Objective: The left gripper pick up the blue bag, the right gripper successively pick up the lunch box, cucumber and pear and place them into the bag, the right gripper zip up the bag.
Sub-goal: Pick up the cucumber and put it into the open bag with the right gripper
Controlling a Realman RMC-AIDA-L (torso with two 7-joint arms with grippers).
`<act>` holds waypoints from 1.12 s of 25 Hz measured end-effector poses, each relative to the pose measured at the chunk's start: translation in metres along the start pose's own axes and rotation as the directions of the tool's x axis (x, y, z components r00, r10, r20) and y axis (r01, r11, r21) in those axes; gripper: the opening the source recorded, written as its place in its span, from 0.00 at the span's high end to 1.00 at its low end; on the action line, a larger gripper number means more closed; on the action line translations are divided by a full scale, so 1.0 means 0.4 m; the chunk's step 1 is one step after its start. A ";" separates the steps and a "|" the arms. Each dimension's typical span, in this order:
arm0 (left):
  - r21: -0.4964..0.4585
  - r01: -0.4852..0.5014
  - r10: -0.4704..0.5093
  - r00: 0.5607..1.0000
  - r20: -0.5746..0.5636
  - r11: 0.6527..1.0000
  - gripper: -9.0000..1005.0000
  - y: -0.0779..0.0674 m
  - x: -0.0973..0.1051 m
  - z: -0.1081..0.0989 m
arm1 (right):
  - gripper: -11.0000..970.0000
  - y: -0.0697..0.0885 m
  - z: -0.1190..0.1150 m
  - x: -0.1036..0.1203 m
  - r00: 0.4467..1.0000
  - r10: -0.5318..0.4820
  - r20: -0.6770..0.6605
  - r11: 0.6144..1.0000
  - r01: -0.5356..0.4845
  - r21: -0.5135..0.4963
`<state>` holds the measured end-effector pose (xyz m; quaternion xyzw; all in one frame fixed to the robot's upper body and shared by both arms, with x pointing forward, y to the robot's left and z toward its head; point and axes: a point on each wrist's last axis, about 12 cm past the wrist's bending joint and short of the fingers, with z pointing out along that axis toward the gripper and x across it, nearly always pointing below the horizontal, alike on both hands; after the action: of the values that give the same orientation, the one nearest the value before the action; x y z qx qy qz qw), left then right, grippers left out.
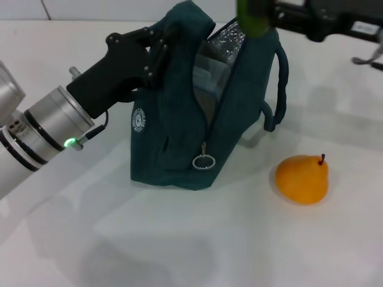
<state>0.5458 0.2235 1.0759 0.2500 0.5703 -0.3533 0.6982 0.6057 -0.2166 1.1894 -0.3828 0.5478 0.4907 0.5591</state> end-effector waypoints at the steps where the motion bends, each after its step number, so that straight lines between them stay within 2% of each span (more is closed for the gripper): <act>1: 0.005 -0.001 0.001 1.000 -0.001 1.000 0.94 -0.001 0.000 0.002 | 0.33 -0.006 0.016 0.007 0.999 0.031 -0.014 0.999 -0.032 -0.013; 4: 0.018 -0.006 0.006 1.000 0.001 1.000 0.94 -0.002 -0.003 0.010 | 0.33 -0.008 0.046 0.031 0.995 0.081 -0.063 0.996 -0.084 -0.037; 11: 0.013 -0.011 0.011 1.000 0.004 1.000 0.94 0.002 -0.006 0.012 | 0.32 0.040 0.089 0.097 0.986 0.080 -0.144 0.991 -0.094 -0.095; 19: 0.008 -0.013 0.013 1.000 -0.002 1.000 0.94 0.005 -0.005 0.010 | 0.30 0.057 0.043 0.133 0.990 0.027 -0.136 0.997 -0.036 -0.065; 28: 0.004 -0.031 0.031 0.999 -0.016 1.000 0.94 0.009 -0.003 0.015 | 0.28 0.043 0.029 0.153 0.986 -0.034 -0.163 0.999 0.036 0.013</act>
<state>0.5520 0.2215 1.0783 0.2629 0.5712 -0.3417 0.6985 0.5868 -0.1937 1.1319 -0.4267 0.5885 0.4437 0.5242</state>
